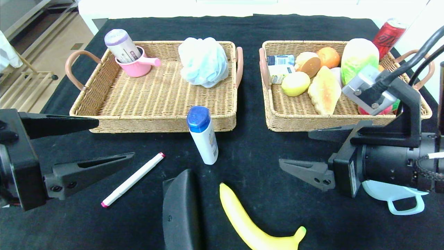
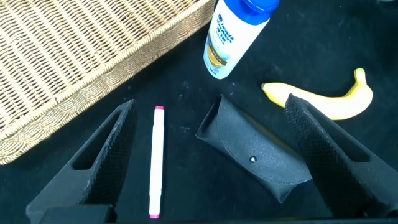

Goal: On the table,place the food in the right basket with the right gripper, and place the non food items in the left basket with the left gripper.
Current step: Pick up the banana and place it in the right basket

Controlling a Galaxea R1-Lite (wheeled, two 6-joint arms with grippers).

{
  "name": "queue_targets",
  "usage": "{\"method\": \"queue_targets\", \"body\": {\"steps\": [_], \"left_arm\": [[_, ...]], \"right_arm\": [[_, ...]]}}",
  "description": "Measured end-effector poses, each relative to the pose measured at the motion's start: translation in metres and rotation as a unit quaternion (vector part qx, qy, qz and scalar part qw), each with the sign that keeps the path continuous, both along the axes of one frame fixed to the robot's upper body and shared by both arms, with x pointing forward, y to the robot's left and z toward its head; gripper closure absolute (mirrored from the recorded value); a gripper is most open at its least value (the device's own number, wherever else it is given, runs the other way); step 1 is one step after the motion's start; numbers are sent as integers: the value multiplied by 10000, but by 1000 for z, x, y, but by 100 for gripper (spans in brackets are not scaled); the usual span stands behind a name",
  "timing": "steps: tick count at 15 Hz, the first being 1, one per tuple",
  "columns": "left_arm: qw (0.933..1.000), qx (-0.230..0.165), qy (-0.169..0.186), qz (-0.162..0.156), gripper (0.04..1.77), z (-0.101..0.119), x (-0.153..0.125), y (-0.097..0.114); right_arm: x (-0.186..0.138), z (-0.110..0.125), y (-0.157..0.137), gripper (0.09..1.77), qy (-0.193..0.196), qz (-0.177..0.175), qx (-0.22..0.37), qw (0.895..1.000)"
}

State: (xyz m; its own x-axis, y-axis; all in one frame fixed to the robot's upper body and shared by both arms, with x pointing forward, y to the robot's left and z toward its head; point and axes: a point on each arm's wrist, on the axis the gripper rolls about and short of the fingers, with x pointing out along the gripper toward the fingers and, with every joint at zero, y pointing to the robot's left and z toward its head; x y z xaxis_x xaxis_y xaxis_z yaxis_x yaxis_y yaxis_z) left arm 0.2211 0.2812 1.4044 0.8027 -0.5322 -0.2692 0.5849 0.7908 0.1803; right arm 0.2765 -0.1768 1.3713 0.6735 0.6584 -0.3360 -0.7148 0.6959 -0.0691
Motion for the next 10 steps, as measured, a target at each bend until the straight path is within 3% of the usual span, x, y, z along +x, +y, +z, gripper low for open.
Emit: {"method": "queue_targets", "body": {"steps": [10], "left_arm": [[10000,5,20,-3,9,-1,0,0]], "right_arm": [[-27,-42,25,16,365,308,-708,9963]]}}
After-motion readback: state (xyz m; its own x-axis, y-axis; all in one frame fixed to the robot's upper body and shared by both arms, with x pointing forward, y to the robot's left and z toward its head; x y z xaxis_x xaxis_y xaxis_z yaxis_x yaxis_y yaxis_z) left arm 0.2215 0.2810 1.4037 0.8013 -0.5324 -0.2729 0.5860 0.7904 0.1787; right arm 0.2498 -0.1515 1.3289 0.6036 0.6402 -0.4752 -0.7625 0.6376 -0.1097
